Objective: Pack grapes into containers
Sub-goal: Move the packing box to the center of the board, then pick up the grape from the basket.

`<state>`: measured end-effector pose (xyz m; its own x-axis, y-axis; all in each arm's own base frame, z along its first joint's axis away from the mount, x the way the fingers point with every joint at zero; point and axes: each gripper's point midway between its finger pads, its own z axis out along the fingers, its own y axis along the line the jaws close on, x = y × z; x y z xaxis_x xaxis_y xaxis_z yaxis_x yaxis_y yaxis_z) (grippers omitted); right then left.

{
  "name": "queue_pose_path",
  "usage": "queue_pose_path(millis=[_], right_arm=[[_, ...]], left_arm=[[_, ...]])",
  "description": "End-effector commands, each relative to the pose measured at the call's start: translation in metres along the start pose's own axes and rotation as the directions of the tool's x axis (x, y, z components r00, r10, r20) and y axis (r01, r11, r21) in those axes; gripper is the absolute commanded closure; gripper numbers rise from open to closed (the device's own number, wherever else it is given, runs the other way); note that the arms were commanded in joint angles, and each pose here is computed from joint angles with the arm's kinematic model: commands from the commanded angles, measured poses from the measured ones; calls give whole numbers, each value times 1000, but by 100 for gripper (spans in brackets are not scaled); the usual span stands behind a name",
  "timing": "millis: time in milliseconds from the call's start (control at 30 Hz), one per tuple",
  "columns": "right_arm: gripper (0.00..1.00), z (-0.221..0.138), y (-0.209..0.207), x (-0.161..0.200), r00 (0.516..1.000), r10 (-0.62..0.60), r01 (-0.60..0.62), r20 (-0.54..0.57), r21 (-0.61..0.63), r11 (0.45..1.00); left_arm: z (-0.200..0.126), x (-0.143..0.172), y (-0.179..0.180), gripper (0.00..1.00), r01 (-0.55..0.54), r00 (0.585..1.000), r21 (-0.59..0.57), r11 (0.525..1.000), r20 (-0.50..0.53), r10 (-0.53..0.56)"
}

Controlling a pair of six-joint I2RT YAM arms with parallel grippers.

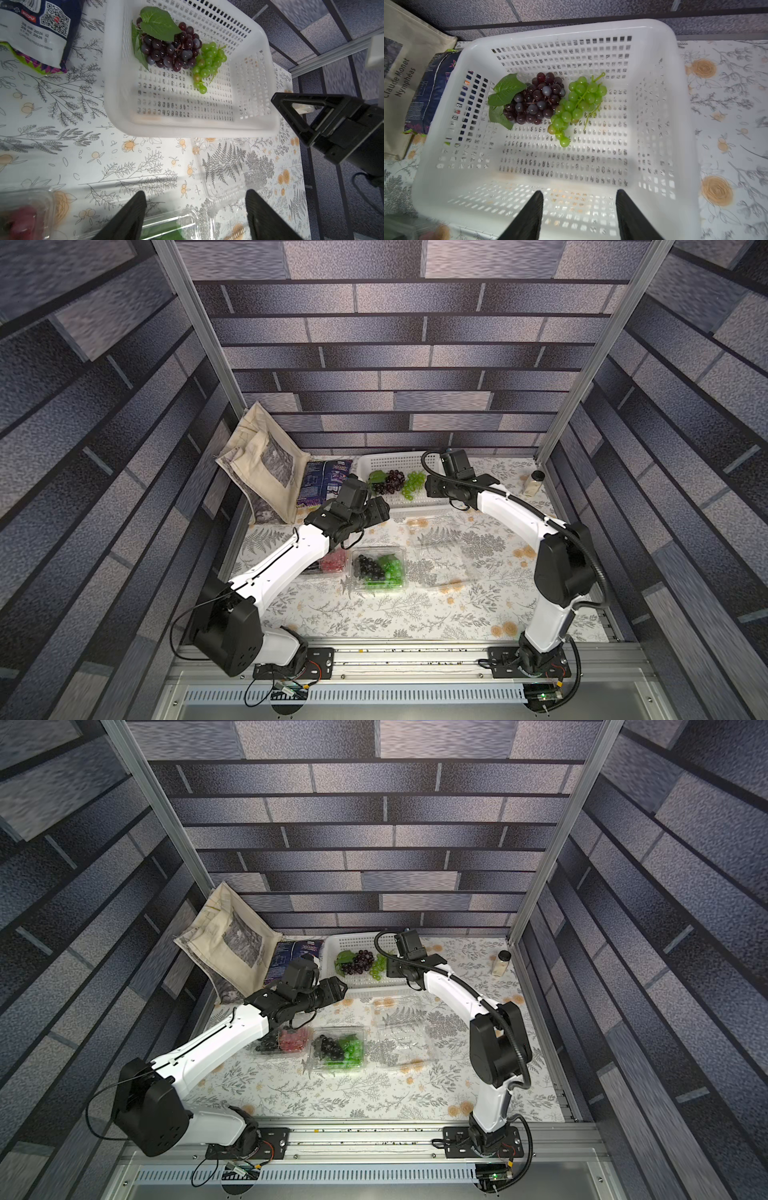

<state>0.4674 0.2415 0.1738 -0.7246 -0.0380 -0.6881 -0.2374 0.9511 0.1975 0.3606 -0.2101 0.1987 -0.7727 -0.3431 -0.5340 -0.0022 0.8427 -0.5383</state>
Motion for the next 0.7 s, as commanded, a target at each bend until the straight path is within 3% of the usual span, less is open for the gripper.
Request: queue_pose_path(millis=[0, 400, 667], right_arm=[[41, 16, 16, -25, 998, -54, 56, 36, -71, 996], [44, 112, 41, -24, 999, -46, 41, -25, -197, 979], [45, 144, 46, -25, 998, -50, 41, -34, -213, 976]], left_arm=[[4, -16, 3, 22, -10, 1000, -12, 1000, -6, 10], [32, -44, 9, 19, 21, 999, -14, 1000, -47, -21], [35, -49, 14, 19, 40, 998, -2, 999, -53, -40]])
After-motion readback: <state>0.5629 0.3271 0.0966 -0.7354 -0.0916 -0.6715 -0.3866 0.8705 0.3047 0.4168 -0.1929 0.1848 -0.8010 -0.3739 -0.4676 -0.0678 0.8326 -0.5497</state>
